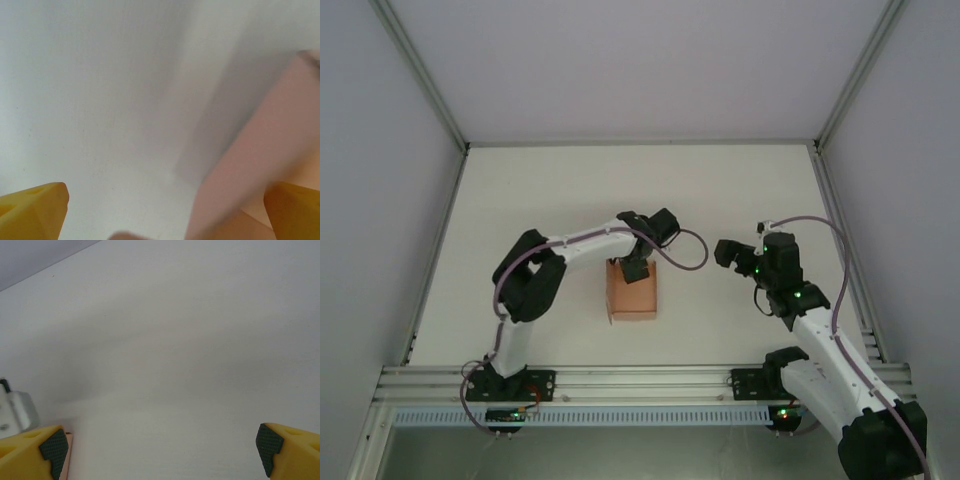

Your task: Assemble paper box

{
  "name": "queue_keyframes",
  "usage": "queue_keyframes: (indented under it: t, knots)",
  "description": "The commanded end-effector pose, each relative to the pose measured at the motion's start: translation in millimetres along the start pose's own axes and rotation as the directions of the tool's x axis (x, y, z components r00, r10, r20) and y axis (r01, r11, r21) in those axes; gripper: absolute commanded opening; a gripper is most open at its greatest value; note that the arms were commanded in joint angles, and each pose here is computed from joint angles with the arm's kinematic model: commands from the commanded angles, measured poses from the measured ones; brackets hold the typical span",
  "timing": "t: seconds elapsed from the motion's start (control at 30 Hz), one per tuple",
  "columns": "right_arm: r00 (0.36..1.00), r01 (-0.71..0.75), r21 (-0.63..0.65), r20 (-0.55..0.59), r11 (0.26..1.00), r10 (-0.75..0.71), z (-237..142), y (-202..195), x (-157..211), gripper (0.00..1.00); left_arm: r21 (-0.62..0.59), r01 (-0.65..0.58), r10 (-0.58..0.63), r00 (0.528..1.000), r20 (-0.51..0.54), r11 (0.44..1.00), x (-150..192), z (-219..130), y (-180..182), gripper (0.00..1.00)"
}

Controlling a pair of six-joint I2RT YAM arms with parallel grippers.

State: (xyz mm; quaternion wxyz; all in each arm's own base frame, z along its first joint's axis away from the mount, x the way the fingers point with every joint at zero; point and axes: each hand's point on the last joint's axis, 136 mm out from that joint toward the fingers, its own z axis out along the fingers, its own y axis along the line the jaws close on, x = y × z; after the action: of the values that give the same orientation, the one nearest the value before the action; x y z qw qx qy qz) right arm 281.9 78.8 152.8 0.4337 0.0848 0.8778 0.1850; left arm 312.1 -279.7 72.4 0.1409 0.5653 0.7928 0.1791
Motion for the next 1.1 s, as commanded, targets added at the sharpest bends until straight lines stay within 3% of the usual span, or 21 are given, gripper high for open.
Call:
queue_keyframes:
  t: [0.0,0.1,0.2,0.23,0.33,0.43,0.5,0.6,0.67,0.77,0.9,0.97,1.07]
  knots:
    - [0.999,0.046,-0.06,-0.023,0.997,-0.047,-1,12,-1,0.99,0.105,-0.092,0.081,0.991,0.106,0.99,1,-38,-13,1.0]
    - [0.997,0.075,-0.064,-0.02,0.995,-0.077,0,15,-6,0.99,0.091,-0.111,0.095,0.982,0.165,0.99,-3,-53,-7,0.99]
    - [0.988,0.153,-0.145,-0.007,0.977,-0.156,5,32,-11,0.99,0.046,-0.016,0.002,0.959,0.282,0.999,-20,-82,16,0.99]
    - [0.985,0.169,-0.173,0.003,0.97,-0.171,8,39,-13,0.99,0.036,0.045,-0.054,0.939,0.341,0.998,-26,-95,26,1.0]
    - [0.971,0.237,-0.297,0.032,0.925,-0.239,22,69,-15,0.99,0.072,0.3,-0.291,0.793,0.535,0.951,-36,-144,71,0.99]
    - [0.898,0.397,-0.42,-0.006,0.816,-0.44,38,111,4,0.99,0.178,0.545,-0.525,0.587,0.616,0.819,-12,-182,119,1.0]
    - [0.782,0.53,-0.479,-0.043,0.7,-0.621,49,135,28,0.99,0.238,0.645,-0.62,0.465,0.632,0.726,16,-192,140,1.0]
    - [0.579,0.65,-0.561,-0.072,0.513,-0.812,70,159,65,0.98,0.288,0.772,-0.722,0.297,0.625,0.567,69,-178,158,0.99]
    - [0.475,0.67,-0.603,-0.101,0.433,-0.874,87,164,85,0.97,0.292,0.849,-0.786,0.207,0.583,0.44,110,-156,160,0.99]
    - [0.398,0.65,-0.651,-0.149,0.393,-0.905,109,168,105,0.92,0.274,0.92,-0.86,0.114,0.498,0.28,157,-123,147,0.99]
    - [0.358,0.63,-0.676,-0.184,0.382,-0.916,129,173,120,0.84,0.276,0.951,-0.914,0.017,0.406,0.14,195,-86,119,1.0]
    - [0.349,0.614,-0.686,-0.21,0.392,-0.913,133,173,126,0.79,0.31,0.944,-0.924,-0.013,0.383,0.116,200,-77,109,0.99]
    - [0.368,0.61,-0.657,-0.26,0.443,-0.893,141,170,128,0.6,0.321,0.942,-0.921,-0.037,0.387,0.097,206,-72,103,0.99]
